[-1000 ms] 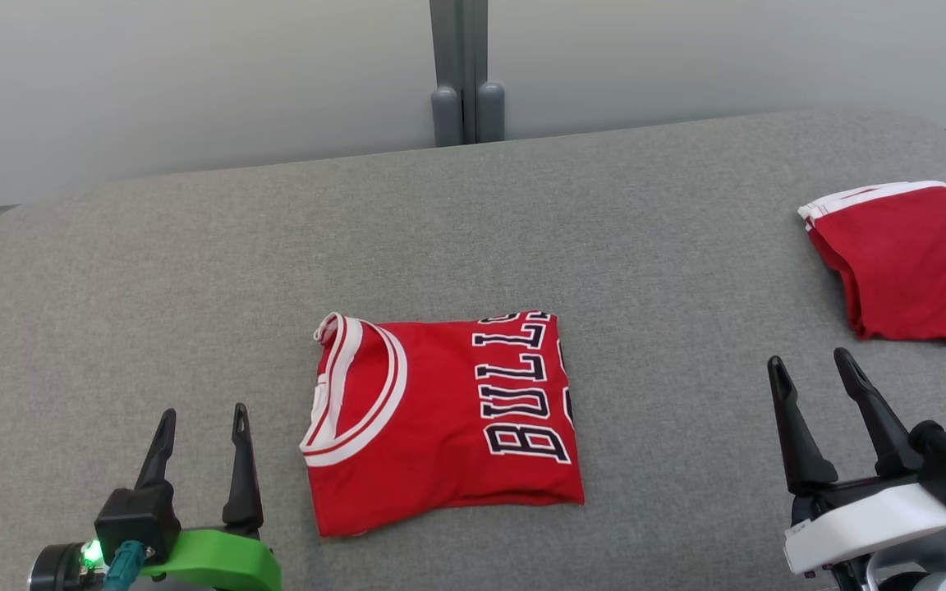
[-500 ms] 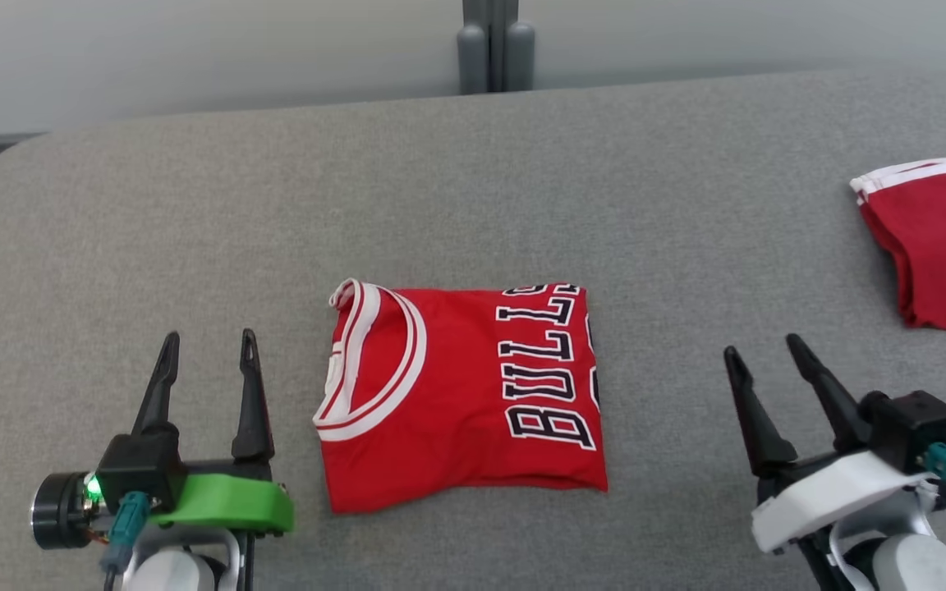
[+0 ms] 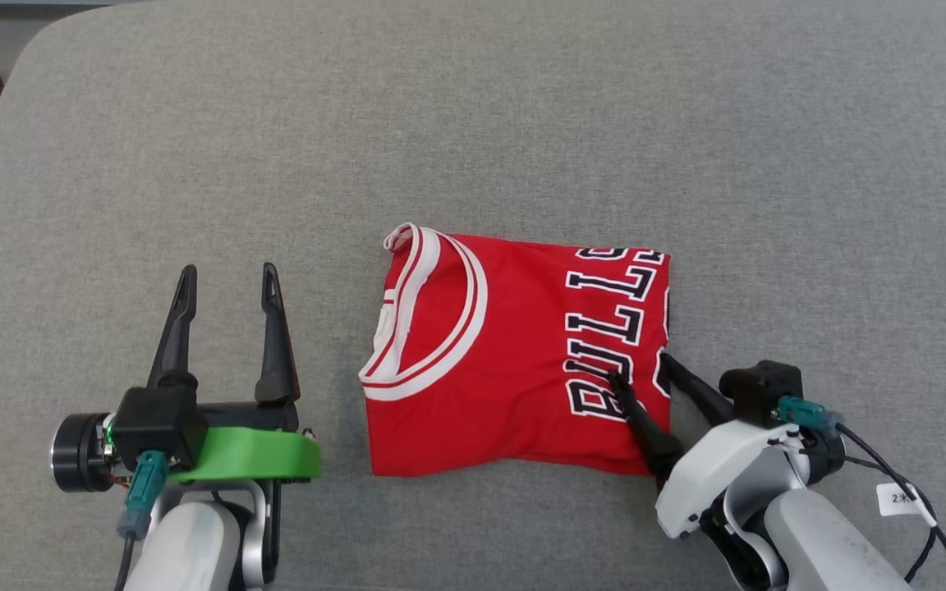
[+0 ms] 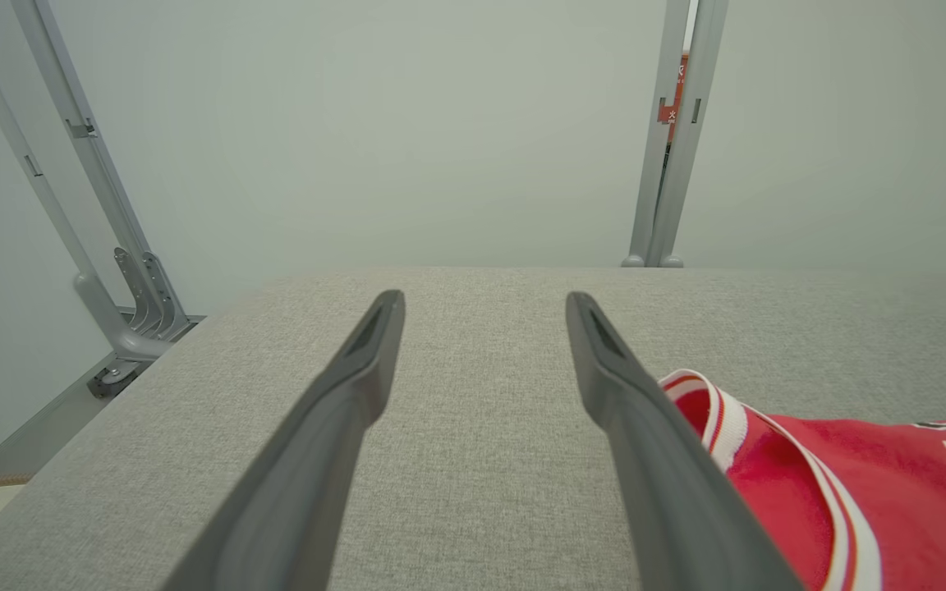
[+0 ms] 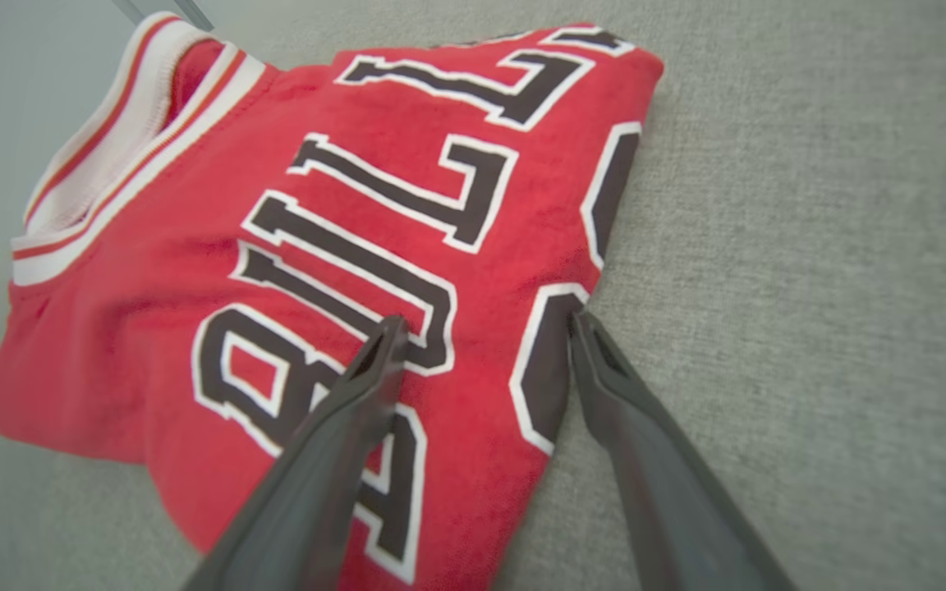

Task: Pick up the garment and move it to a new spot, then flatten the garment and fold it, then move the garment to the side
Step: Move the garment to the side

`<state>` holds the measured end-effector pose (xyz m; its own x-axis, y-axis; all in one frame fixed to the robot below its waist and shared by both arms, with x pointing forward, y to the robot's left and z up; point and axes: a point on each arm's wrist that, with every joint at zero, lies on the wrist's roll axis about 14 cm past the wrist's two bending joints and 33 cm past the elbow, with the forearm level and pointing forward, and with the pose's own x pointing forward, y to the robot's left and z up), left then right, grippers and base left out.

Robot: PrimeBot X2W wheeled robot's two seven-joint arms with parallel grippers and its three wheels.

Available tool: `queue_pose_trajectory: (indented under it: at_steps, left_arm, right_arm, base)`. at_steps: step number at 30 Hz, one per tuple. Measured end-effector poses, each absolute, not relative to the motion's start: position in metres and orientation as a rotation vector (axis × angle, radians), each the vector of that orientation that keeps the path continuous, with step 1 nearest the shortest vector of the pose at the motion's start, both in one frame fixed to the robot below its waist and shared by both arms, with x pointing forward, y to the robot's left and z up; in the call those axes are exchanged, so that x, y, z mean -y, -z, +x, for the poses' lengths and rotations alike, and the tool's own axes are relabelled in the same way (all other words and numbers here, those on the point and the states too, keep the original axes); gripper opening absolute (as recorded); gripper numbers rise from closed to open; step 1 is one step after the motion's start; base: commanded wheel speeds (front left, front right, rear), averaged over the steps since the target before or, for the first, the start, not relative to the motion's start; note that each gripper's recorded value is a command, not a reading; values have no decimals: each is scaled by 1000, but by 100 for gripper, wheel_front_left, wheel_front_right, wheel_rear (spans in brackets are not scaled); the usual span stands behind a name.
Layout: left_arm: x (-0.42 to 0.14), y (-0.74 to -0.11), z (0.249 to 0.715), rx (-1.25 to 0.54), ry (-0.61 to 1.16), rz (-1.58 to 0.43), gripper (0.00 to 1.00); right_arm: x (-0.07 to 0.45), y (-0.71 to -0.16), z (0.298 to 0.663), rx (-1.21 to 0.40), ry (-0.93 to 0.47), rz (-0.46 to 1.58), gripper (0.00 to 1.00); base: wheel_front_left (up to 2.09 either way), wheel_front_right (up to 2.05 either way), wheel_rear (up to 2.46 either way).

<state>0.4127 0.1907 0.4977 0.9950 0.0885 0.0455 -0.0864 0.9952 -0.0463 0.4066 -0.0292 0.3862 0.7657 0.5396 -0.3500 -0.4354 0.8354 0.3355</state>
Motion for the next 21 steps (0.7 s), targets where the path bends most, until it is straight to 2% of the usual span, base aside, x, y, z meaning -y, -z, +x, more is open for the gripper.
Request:
queue_pose_trajectory:
  at_steps: [3, 4, 5, 6, 13, 21]
  left_arm:
    - [-197, -495, 412, 42, -106, -38, 100]
    - [-198, -495, 412, 42, -110, -36, 100]
    - [-200, -495, 412, 42, -114, -36, 100]
    - [-200, -495, 412, 43, -118, -37, 100]
    - [-194, -493, 414, 43, -95, -29, 100]
    - [-158, -494, 429, 61, 18, -49, 100]
  right_arm:
    - [26, -375, 412, -493, -537, 242, 100]
    - [24, -374, 414, -497, -539, 245, 44]
    - [23, -374, 415, -497, -540, 250, 7]
    - [22, -373, 415, -499, -543, 252, 0]
    - [28, -385, 412, -455, -551, 246, 0]
    - [91, -399, 411, -390, -440, 194, 0]
  base:
    - [0, 0, 0]
    - [0, 0, 0]
    - [0, 0, 0]
    - [0, 0, 0]
    - [0, 0, 0]
    - [0, 0, 0]
